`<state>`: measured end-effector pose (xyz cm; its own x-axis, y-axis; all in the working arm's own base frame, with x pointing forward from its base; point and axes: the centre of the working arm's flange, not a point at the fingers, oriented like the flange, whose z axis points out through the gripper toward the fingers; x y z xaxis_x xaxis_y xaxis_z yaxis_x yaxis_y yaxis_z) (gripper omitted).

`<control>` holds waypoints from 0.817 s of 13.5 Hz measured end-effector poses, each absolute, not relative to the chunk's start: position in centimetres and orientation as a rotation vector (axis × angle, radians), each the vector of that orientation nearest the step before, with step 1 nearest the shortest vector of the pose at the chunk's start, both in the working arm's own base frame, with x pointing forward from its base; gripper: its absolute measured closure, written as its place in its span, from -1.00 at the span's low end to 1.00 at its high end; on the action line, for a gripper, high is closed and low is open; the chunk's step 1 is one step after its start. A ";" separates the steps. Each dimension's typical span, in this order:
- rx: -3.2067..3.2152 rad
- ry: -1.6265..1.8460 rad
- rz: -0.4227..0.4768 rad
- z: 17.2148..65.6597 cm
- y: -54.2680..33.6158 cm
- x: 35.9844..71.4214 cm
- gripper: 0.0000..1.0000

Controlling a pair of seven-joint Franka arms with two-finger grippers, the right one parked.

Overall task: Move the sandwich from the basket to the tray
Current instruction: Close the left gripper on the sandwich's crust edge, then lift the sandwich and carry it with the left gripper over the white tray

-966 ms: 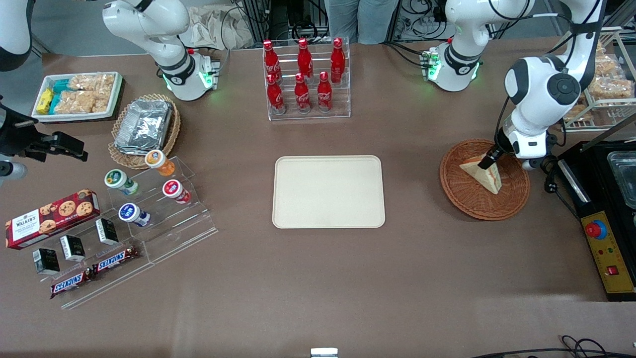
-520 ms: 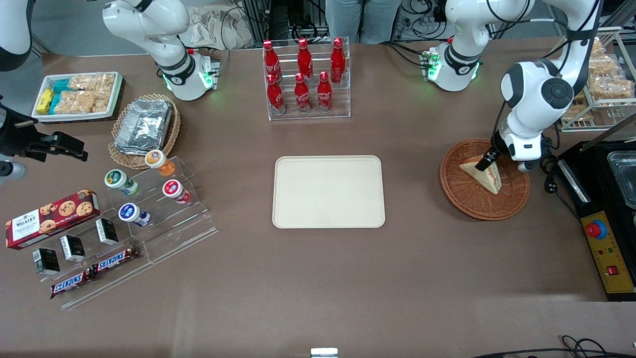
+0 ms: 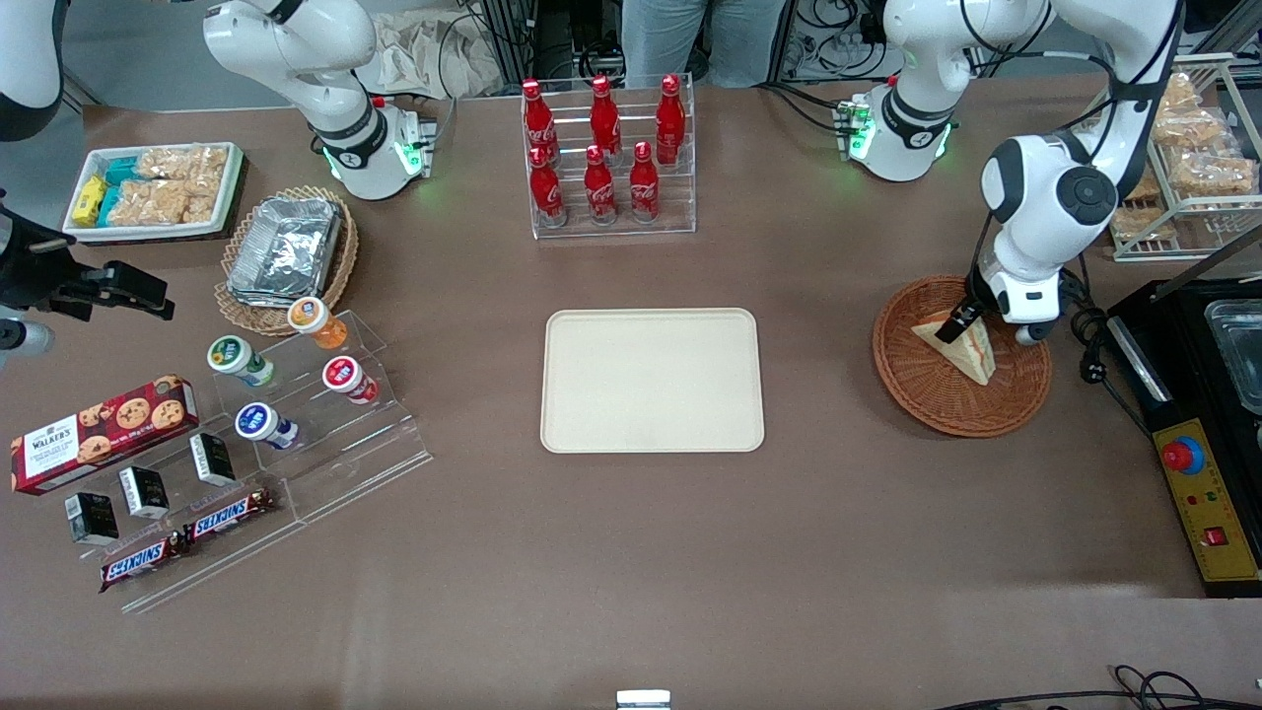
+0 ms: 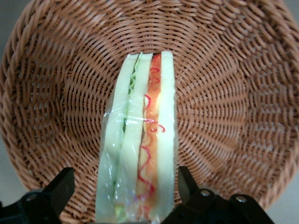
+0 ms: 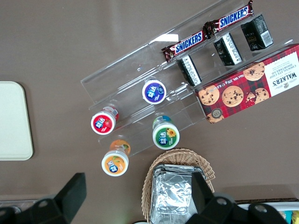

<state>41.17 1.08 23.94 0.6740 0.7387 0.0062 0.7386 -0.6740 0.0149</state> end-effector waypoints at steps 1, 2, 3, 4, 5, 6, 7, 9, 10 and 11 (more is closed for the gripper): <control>2.861 1.271 0.017 23.7 1.4 41.2 -0.67; 2.858 1.275 0.019 23.6 1.6 41.2 -0.41; 2.856 1.278 0.025 23.7 1.8 41.2 -0.15; 2.854 1.276 0.032 23.8 1.8 41.4 0.06; 2.854 1.273 0.038 23.9 1.8 41.4 0.19; 2.854 1.269 0.044 24.0 1.8 41.5 0.23; 2.854 1.262 0.057 24.2 1.8 41.7 0.25; 2.861 1.221 0.100 25.7 1.6 42.3 0.25; 2.878 1.186 0.103 27.0 1.5 42.6 0.25; 2.904 1.144 0.078 28.8 1.4 42.8 0.33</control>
